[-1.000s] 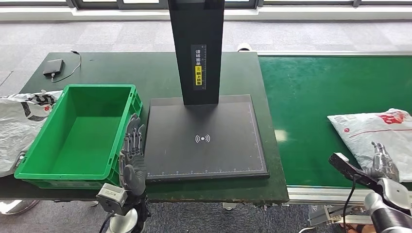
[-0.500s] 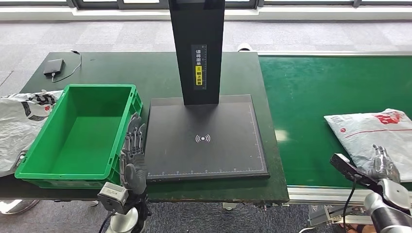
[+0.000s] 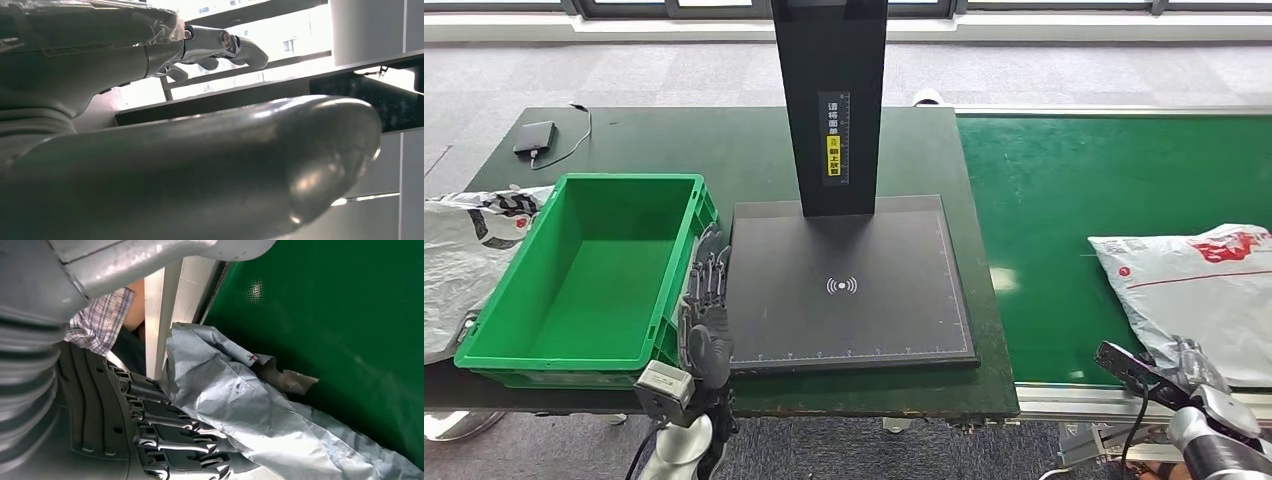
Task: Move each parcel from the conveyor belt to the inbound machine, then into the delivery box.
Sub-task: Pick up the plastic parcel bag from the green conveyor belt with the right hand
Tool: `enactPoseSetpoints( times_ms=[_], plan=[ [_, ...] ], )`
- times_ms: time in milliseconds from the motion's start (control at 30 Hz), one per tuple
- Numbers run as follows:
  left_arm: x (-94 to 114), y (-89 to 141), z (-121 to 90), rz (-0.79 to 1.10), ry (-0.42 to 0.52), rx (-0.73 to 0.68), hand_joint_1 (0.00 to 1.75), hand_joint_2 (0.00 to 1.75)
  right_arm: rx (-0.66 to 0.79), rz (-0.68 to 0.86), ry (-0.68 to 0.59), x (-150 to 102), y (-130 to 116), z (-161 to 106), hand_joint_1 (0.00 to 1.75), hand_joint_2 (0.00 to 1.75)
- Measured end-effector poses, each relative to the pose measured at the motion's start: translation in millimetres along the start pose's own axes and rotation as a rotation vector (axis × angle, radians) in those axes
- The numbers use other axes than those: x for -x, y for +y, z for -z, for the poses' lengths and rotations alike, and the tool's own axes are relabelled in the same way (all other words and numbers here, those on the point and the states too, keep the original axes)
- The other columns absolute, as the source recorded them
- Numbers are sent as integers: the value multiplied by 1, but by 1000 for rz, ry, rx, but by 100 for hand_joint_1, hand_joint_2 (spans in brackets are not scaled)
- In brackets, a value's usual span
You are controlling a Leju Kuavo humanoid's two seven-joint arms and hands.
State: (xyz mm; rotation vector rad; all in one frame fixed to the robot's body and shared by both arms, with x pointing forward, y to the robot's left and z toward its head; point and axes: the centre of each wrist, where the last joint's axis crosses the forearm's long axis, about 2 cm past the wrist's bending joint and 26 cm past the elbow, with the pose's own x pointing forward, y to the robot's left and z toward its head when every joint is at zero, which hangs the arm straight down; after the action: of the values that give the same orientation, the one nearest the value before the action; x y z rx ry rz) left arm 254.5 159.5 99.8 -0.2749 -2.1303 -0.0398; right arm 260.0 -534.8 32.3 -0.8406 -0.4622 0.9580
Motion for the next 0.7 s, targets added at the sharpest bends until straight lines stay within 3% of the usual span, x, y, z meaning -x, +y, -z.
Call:
enactPoseSetpoints(
  times_ms=[500,633,700],
  plan=[
    [5,0,3,2,13,10,0,0,-105,9,7,0,2,0,2,175],
    [6,1,4,1,17,9,0,0,-153,7,9,1,4,0,175,175],
    [7,2,4,0,20,7,0,0,-169,2,9,1,4,0,175,175]
  ],
)
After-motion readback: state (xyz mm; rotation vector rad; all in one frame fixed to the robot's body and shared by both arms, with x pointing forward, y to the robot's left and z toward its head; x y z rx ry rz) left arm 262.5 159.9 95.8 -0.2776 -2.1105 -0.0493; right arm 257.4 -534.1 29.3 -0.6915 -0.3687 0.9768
